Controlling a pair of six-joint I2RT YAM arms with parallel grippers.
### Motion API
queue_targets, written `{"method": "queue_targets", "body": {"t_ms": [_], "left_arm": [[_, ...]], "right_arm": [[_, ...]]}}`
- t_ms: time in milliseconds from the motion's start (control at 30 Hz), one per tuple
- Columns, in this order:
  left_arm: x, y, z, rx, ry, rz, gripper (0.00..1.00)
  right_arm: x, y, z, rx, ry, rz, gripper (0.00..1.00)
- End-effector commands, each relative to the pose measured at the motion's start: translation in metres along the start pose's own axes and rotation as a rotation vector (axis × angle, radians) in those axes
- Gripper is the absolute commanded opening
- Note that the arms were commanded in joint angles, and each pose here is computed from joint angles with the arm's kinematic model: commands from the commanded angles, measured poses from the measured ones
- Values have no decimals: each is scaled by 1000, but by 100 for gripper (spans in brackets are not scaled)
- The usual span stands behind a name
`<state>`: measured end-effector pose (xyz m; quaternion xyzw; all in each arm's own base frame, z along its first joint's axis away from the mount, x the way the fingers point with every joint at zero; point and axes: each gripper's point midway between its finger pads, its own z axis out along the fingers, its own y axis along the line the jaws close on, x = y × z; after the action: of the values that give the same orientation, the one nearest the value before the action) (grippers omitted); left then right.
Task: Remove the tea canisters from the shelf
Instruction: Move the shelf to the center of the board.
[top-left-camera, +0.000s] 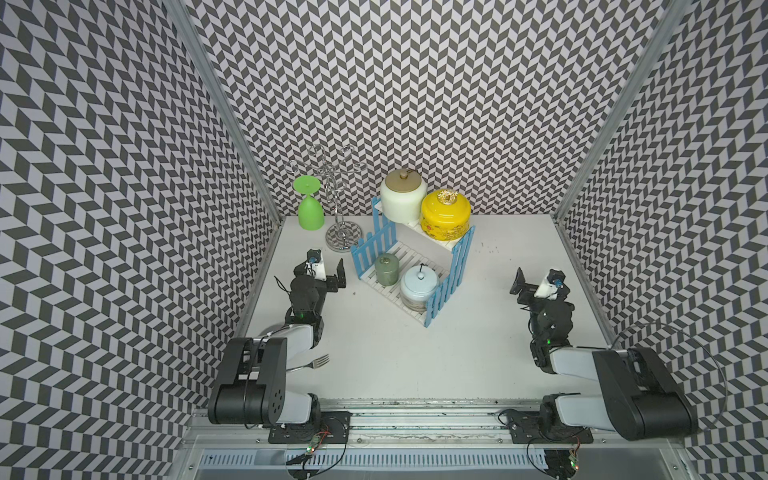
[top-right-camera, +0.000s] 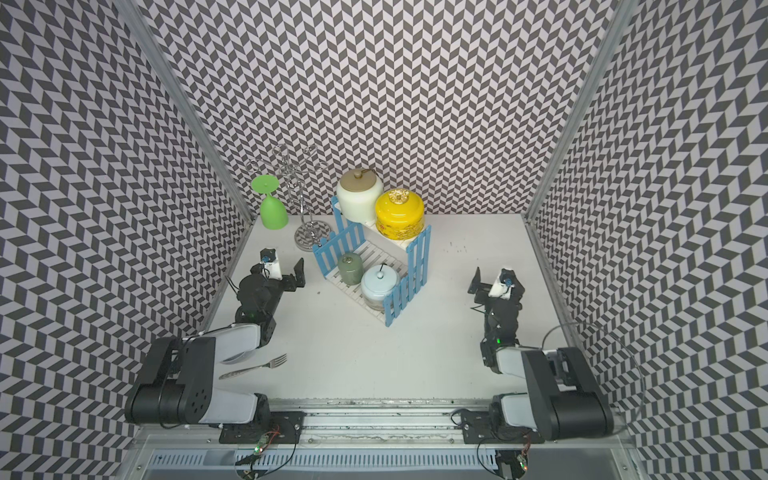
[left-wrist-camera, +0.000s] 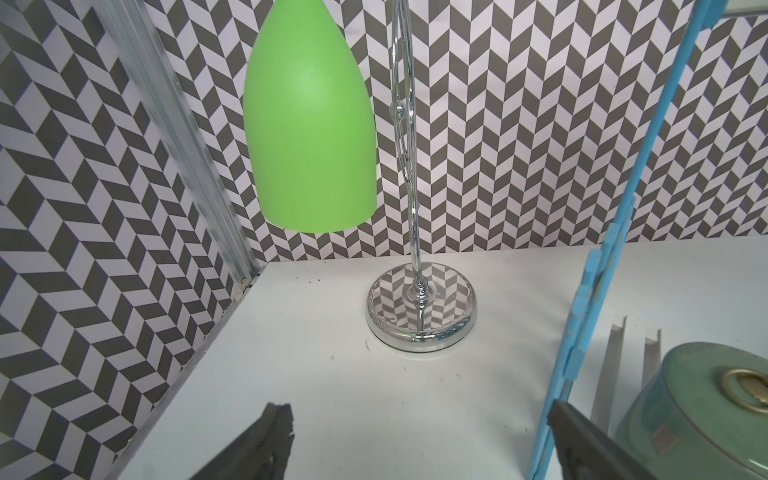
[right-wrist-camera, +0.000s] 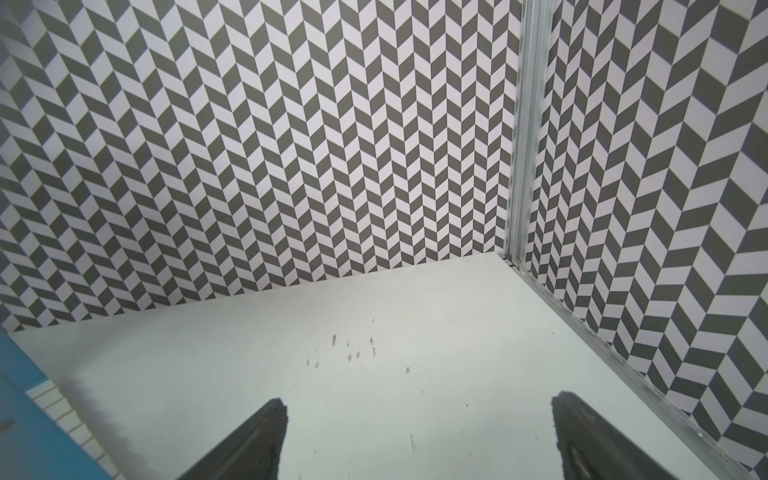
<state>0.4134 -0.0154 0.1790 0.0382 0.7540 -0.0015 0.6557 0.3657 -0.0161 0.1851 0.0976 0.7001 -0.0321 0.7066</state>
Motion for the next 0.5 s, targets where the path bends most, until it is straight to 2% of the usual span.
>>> {"method": "queue_targets", "body": {"t_ms": [0, 33, 100, 200, 400, 467], "left_arm": [[7, -13, -6, 61, 115, 1, 100], [0, -14, -9, 64, 113, 0, 100], [-12, -14, -15, 64, 120, -9, 100], [-30, -15, -22, 67, 161, -35, 100], [-52, -5, -25, 20, 211, -60, 100], [-54, -11, -27, 59, 187, -60, 100]], "right_arm": [[1, 1, 6, 28, 119, 56, 100], [-4, 1, 4, 31, 128, 57, 100], [-12, -7, 2, 87, 128, 199, 100], [-9, -18, -6, 187, 198, 393, 100], [-20, 17, -24, -19, 302, 446, 100], [-24, 25, -31, -74, 297, 456, 100]]}}
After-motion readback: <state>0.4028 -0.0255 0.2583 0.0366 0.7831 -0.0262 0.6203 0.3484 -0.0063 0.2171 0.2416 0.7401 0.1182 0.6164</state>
